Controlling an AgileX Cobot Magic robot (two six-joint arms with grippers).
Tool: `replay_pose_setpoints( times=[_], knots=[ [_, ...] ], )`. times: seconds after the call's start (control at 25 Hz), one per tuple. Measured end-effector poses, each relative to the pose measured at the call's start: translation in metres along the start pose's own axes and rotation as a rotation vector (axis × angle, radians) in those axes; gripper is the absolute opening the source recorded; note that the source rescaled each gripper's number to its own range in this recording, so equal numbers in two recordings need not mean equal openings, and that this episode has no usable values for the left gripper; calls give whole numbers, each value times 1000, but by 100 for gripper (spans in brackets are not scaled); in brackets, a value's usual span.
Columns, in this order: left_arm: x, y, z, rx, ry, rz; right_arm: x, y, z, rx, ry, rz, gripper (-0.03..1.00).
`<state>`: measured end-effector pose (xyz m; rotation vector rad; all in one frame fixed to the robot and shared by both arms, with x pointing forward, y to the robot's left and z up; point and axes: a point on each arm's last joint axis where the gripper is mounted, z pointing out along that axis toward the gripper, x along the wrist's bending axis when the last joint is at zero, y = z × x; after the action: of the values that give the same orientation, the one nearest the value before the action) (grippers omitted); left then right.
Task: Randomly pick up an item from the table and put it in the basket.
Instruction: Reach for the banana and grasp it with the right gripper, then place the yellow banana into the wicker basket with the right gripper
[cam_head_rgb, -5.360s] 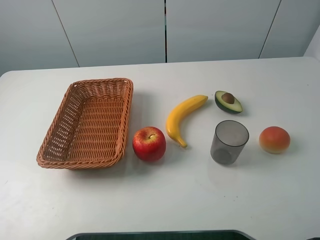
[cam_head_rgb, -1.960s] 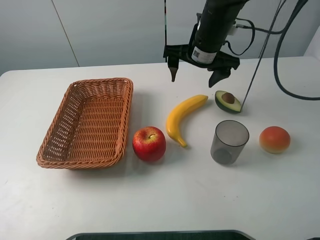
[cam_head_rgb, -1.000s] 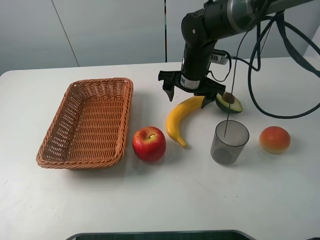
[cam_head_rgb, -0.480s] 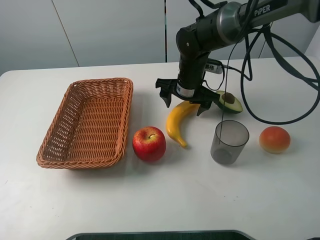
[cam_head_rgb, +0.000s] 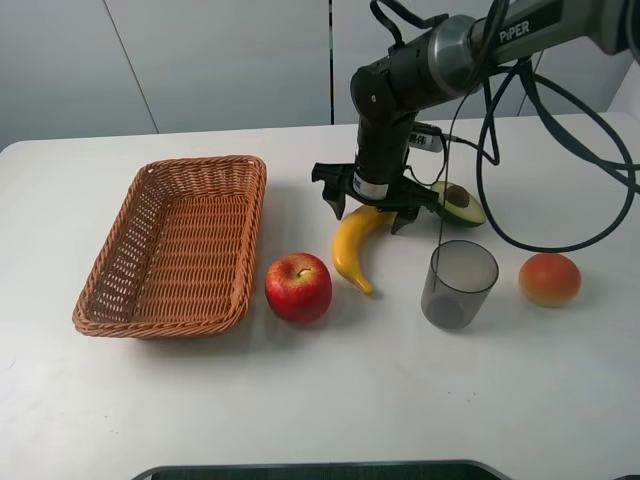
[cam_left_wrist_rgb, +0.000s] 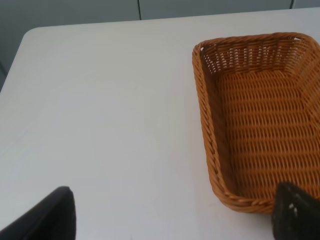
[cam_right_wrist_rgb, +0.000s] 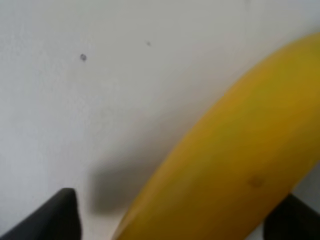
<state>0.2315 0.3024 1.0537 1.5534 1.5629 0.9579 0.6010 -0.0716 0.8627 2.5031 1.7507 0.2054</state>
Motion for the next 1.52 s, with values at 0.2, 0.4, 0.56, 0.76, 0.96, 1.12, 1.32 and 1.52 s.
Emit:
replay_pose_setpoints(
  times=[0.2, 0.4, 0.56, 0.76, 0.96, 1.12, 1.32, 1.52],
  knots=[
    [0, 0, 0, 0, 0, 0, 0, -1, 1, 2, -5, -2, 2],
    [0, 0, 0, 0, 0, 0, 0, 0, 1, 0, -6, -5, 2],
    [0, 0, 0, 0, 0, 0, 0, 0, 1, -1, -7, -7, 2],
    [0, 0, 0, 0, 0, 0, 0, 0, 1, -1, -7, -16, 2],
    [0, 0, 0, 0, 0, 0, 0, 0, -1, -7, -4, -74, 2],
    [0, 0, 0, 0, 0, 0, 1, 7, -24, -65, 17, -140, 2],
    [0, 0, 0, 0, 0, 0, 1, 11, -59, -120, 64, -205, 2],
    [0, 0, 0, 0, 0, 0, 5, 9, -92, -160, 92, -317, 2]
  ],
)
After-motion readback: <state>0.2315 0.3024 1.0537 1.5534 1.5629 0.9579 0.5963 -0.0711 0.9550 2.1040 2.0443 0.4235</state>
